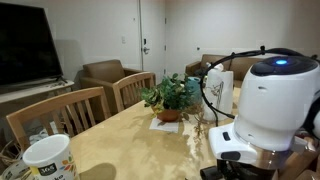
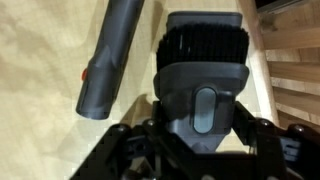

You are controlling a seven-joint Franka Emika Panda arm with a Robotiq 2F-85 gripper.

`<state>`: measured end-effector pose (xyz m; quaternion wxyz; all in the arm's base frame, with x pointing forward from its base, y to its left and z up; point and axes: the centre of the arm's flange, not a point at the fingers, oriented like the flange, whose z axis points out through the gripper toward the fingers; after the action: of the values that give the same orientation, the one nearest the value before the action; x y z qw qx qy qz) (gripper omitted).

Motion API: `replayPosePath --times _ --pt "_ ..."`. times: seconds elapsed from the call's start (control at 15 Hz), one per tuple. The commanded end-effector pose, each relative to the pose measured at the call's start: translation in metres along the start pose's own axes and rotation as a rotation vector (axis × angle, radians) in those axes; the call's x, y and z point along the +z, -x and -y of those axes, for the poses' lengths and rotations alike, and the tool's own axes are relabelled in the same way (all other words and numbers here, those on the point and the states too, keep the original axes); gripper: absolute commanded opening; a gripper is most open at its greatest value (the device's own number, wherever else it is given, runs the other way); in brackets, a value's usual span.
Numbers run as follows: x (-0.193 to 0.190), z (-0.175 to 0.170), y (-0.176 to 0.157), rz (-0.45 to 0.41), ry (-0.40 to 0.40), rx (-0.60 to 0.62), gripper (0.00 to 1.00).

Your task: Move the grey gadget to the right

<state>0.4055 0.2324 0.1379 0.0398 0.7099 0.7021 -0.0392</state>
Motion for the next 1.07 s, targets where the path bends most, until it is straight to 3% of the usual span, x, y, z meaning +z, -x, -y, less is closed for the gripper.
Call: replayPosePath --times 0.0,1.0 --pt "-0.006 -0.007 0.0 0.011 0.002 -0.002 0.43" --pt "0.0 -0.012 0.017 0.033 -0.018 0.067 0.43"
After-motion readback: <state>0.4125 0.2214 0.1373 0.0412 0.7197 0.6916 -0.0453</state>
